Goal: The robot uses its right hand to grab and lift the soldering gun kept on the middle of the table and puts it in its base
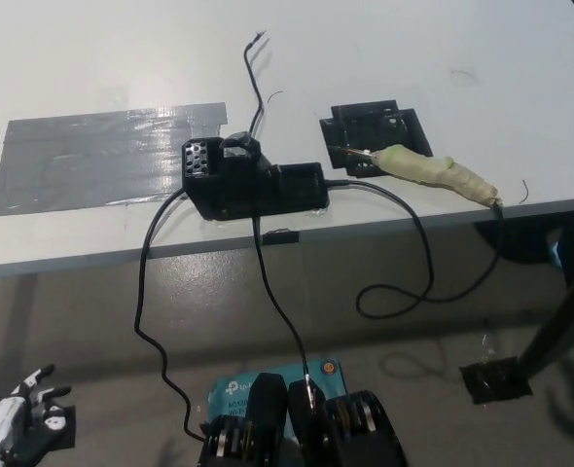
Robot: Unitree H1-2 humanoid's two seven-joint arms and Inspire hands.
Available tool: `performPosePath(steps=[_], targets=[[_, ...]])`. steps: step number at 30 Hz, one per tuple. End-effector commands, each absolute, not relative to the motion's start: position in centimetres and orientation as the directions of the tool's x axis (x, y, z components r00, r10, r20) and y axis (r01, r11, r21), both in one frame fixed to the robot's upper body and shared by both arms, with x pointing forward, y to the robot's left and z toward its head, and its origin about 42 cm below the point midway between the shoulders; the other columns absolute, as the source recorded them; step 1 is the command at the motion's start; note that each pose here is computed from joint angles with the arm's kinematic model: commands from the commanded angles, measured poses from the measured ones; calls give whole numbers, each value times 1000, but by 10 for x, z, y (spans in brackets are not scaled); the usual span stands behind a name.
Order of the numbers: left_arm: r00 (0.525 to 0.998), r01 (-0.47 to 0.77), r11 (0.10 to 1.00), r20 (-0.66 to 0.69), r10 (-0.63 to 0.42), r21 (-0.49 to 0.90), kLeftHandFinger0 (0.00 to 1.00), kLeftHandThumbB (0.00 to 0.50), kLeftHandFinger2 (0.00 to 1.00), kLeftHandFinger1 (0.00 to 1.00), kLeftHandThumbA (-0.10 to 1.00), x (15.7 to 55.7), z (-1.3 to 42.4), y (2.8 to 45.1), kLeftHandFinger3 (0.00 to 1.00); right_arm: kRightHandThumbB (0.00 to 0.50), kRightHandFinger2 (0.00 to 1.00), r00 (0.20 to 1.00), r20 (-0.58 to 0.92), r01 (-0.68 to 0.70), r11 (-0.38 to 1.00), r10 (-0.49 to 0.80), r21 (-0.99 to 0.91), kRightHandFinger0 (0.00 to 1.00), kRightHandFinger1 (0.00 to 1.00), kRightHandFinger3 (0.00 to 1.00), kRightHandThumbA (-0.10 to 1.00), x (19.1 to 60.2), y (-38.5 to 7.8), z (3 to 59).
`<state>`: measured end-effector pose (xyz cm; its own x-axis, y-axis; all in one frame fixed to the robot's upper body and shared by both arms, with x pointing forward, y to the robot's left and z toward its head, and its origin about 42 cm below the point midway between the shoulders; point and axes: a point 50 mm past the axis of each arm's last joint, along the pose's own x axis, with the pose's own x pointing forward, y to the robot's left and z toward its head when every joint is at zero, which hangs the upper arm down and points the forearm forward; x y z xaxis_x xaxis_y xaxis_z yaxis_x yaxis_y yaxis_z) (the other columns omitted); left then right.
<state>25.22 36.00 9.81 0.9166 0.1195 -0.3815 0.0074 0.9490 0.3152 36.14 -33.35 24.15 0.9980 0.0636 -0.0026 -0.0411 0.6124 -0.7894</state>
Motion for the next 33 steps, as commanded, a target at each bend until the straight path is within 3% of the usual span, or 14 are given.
performPosePath(steps=[1,6,11,16,19,22,33], targets=[[923,26,942,-371,106,335,681,119,809,708,39,244,106,364,940,273,1000,946,311,252,395,92,-883,1000,1000,1000,257,396,-309,338],[922,32,942,-373,101,333,679,119,806,709,30,242,106,365,943,305,1000,911,367,295,328,187,-898,1000,1000,1000,357,422,-276,380],[920,35,946,-380,96,323,663,117,806,696,9,237,105,362,921,335,1000,942,242,156,332,234,-930,1000,1000,1000,506,461,-247,394],[918,48,939,-385,92,340,671,125,803,702,27,233,106,363,936,347,1000,969,70,-24,375,235,-927,1000,1000,1000,451,503,-236,384],[915,58,939,-395,86,340,680,133,799,705,62,233,104,365,936,363,1000,977,10,-58,307,215,-950,1000,1000,1000,468,520,-237,371],[915,60,936,-395,88,347,680,123,805,709,57,233,106,364,932,354,1000,981,-78,-122,250,179,-961,1000,1000,1000,413,536,-236,357],[913,69,935,-399,81,348,667,125,799,697,69,237,106,361,922,370,1000,967,-154,-206,262,203,-943,1000,1000,1000,458,547,-207,336]])
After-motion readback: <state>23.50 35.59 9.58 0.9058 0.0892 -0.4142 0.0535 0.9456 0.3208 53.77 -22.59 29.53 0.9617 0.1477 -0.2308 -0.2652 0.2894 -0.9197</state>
